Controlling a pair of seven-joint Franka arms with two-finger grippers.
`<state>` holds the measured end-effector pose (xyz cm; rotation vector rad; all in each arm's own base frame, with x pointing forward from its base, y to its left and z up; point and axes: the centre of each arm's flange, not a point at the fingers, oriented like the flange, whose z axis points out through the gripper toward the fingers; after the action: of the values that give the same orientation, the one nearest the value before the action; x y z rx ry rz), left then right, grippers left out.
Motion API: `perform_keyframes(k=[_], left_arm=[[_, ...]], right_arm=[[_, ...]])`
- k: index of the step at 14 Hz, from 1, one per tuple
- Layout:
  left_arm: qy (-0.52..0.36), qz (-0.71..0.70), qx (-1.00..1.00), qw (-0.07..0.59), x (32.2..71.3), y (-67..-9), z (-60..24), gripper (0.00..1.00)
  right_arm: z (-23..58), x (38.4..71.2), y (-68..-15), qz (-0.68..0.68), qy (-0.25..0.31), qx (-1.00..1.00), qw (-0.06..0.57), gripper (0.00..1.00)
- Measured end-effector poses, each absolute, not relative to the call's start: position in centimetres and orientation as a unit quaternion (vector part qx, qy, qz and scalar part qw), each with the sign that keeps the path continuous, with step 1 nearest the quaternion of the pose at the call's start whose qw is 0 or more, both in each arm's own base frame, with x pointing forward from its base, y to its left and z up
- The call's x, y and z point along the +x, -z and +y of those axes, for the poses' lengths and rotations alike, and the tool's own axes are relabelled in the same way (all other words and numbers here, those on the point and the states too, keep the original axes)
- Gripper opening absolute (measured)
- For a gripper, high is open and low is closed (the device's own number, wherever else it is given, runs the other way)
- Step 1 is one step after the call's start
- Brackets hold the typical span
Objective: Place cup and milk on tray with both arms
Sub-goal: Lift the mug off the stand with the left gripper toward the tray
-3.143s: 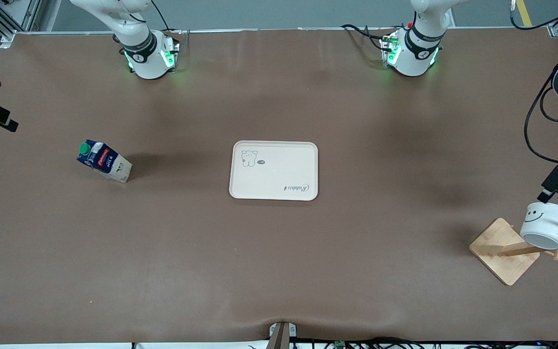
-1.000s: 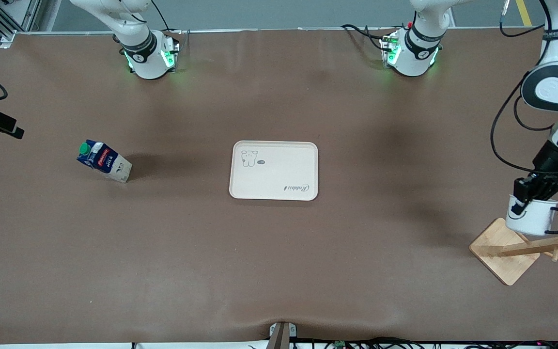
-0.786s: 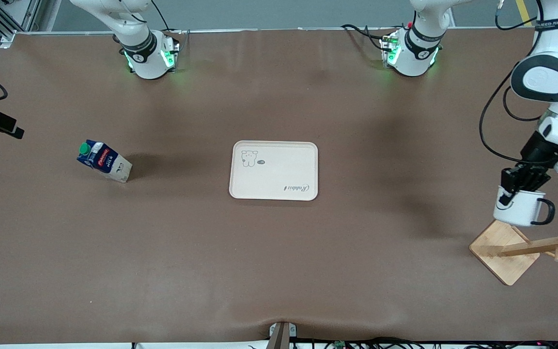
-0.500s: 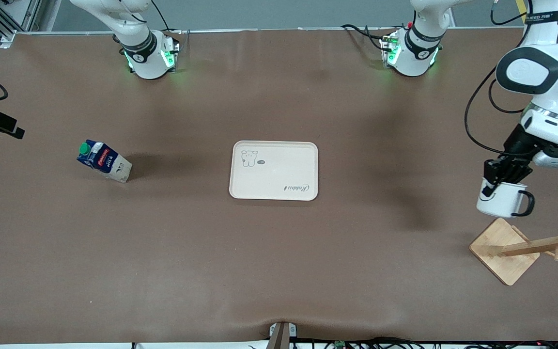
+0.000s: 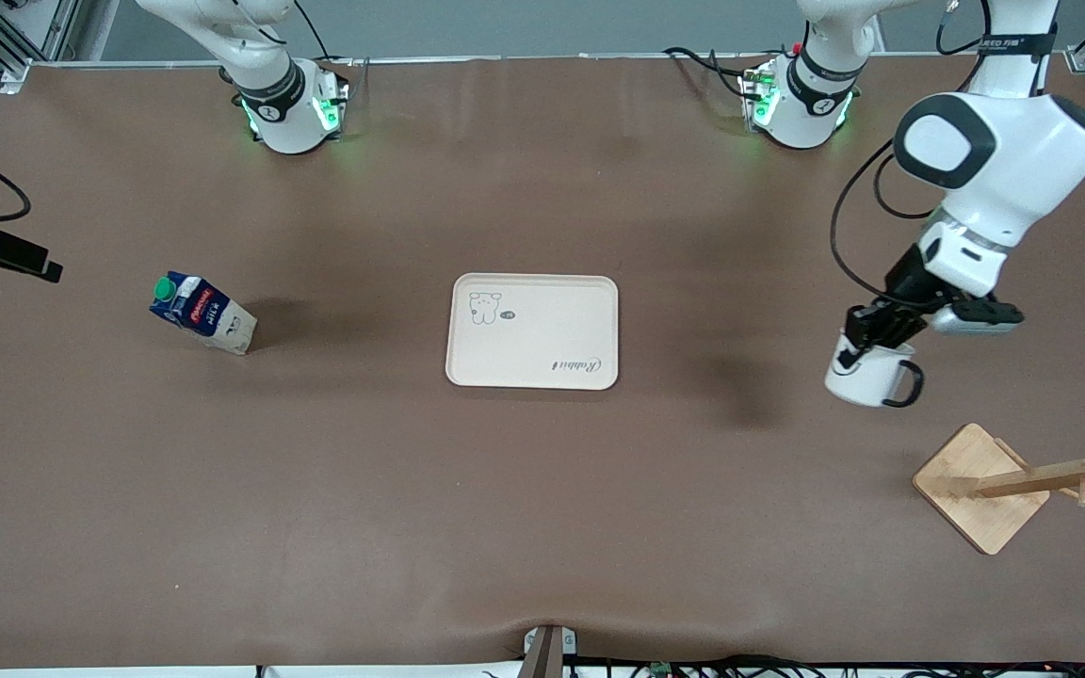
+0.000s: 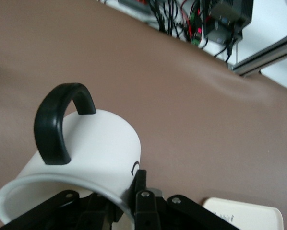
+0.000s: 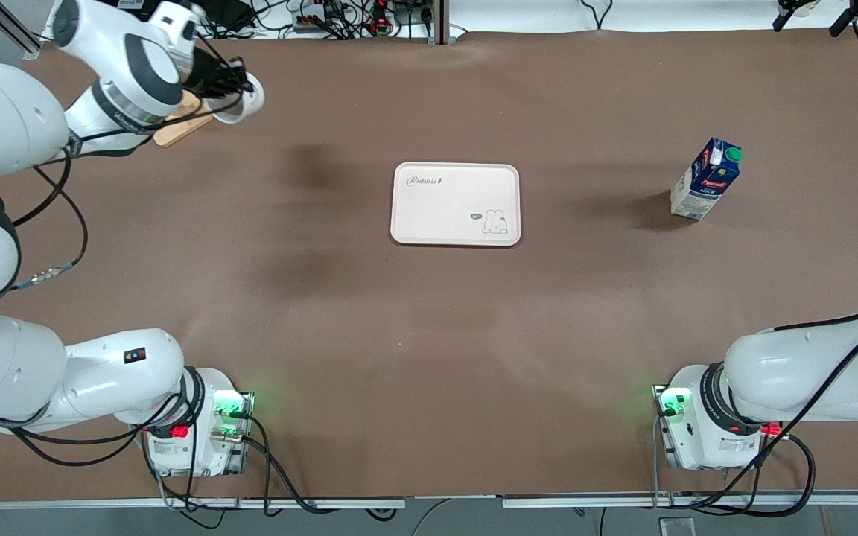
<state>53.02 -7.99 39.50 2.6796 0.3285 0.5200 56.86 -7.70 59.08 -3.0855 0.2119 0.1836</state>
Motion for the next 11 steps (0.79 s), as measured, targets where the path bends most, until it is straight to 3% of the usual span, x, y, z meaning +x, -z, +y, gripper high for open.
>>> perform_keyframes(k=[6,11], left_arm=[[-0.041,0.136,0.981,0.134,52.0,-40.3,-18.7,0.08],[0.038,0.144,0.980,0.129,48.7,-37.7,-27.1,0.08]], right_arm=[[-7.2,58.0,-56.8,0.063,-0.077,-0.995,0.023,1.00],[-7.7,59.1,-53.6,0.066,-0.104,-0.992,0.024,1.00]])
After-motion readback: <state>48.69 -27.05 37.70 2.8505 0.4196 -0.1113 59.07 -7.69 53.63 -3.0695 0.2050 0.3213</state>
